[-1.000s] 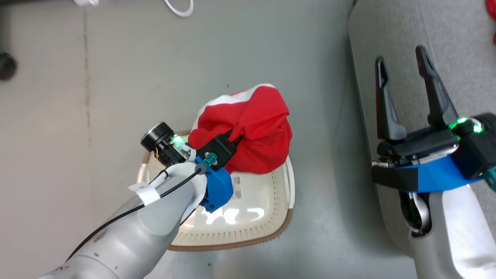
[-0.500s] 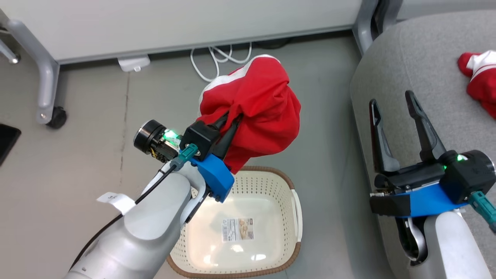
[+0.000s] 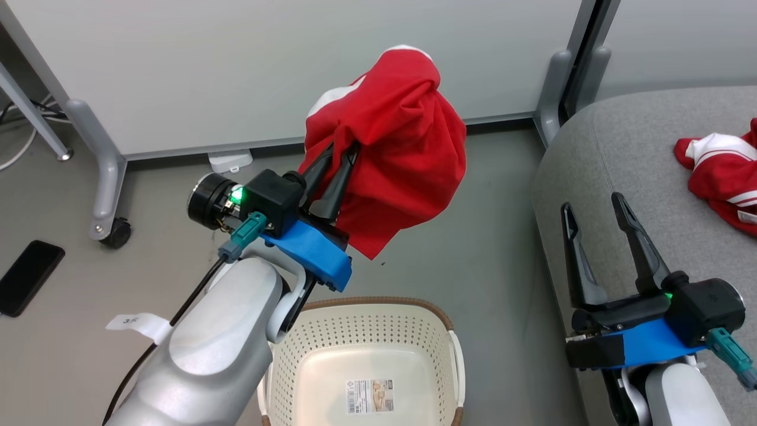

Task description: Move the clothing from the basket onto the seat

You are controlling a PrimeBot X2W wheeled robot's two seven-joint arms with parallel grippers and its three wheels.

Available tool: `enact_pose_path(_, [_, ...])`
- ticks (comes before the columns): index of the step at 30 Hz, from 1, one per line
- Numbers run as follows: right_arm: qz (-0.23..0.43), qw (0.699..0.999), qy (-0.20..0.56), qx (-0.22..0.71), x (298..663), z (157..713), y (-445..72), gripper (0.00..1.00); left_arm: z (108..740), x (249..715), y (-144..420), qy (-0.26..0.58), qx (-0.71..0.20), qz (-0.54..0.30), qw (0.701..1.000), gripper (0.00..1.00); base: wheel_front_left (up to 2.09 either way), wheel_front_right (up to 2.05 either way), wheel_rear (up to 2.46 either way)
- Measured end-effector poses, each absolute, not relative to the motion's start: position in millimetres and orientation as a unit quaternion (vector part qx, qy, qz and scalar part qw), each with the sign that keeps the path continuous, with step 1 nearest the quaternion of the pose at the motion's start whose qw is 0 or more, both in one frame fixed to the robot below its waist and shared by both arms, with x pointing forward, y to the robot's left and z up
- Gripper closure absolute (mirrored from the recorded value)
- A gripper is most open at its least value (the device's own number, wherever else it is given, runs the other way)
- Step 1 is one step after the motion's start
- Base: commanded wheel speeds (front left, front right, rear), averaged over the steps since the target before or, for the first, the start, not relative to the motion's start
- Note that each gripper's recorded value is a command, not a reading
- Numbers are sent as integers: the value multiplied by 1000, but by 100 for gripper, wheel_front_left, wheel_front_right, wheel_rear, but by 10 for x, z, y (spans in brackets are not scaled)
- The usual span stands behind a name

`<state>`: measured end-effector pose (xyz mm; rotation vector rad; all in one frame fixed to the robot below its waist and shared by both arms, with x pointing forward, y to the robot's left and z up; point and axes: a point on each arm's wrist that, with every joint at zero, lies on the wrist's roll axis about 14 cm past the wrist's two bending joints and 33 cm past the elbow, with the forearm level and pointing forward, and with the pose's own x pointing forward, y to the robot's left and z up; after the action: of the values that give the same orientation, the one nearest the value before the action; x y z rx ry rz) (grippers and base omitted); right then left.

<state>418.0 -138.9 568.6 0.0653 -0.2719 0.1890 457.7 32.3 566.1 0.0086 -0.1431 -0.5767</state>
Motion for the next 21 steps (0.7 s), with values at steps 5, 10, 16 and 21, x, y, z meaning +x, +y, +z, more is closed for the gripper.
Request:
enact_pose_path(5, [96, 985, -137, 37, 4106, 5705, -1376, 0, 5853, 4506, 356, -97, -2, -280, 955, 100, 0, 0, 0])
enact_pose_path(10, [99, 985, -138, 42, 4096, 5713, -1352, 0, 5888, 4463, 377, -103, -2, -280, 955, 100, 0, 0, 0])
enact_pose_path(16, [105, 983, -143, 43, 4101, 5750, -1314, 0, 5891, 4453, 399, -104, -1, -279, 955, 100, 0, 0, 0])
enact_pose_path(21, [130, 976, -172, 41, 4140, 5946, -1146, 0, 5867, 4461, 404, -102, -1, -279, 955, 100, 0, 0, 0])
